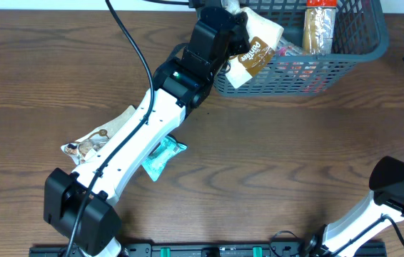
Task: Pack container
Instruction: 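Lift the rice bag with the left gripper and carry it over the basket, then lower the rice bag into the basket and open the left gripper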
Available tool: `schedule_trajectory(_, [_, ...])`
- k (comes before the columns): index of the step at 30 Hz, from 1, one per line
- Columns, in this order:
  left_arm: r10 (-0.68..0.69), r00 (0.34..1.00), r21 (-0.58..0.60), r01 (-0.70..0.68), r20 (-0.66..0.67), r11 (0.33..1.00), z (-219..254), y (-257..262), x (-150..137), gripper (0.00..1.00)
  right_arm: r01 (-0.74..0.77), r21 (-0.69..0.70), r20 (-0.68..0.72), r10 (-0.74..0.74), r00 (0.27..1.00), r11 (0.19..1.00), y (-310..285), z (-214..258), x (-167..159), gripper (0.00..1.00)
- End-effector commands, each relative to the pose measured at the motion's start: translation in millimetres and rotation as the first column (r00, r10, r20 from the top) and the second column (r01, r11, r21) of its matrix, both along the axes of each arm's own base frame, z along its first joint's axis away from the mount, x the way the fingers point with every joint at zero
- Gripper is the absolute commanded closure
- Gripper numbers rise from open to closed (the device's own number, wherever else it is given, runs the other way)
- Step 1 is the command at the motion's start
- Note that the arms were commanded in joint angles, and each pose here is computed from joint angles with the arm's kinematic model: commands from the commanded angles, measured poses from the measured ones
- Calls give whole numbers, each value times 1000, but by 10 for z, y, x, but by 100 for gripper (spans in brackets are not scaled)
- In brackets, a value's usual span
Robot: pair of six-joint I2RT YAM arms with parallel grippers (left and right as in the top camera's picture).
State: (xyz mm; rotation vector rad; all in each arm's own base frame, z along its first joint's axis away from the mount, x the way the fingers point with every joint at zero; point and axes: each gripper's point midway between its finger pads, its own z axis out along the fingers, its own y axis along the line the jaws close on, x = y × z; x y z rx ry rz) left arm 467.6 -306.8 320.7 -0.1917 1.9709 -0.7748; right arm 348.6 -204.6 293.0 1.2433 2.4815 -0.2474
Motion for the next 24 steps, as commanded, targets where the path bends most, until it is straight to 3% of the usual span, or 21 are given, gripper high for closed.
schedule_trajectory(1, [40, 999, 15, -40, 19, 999, 43, 111, 82, 90, -9, 0, -10, 9, 1000, 1000, -3, -14, -13, 1])
schedule_trajectory(8, [45, 999, 17, -45, 20, 999, 41, 120, 85, 88, -9, 1, -10, 9, 1000, 1000, -1, -14, -12, 1])
schedule_trajectory(11, [81, 996, 28, -82, 24, 996, 36, 182, 112, 94, -9, 1, -10, 9, 1000, 1000, -1, -14, -11, 1])
schedule_trajectory(16, [104, 994, 10, -105, 38, 994, 83, 207, 139, 94, -9, 1, -10, 9, 1000, 1000, 0, -14, -11, 1])
schedule_trajectory(24, [45, 996, -45, -42, 80, 998, 237, 70, 124, 94, -13, 10, -5, 13, 1000, 1000, 16, -17, -2, 1])
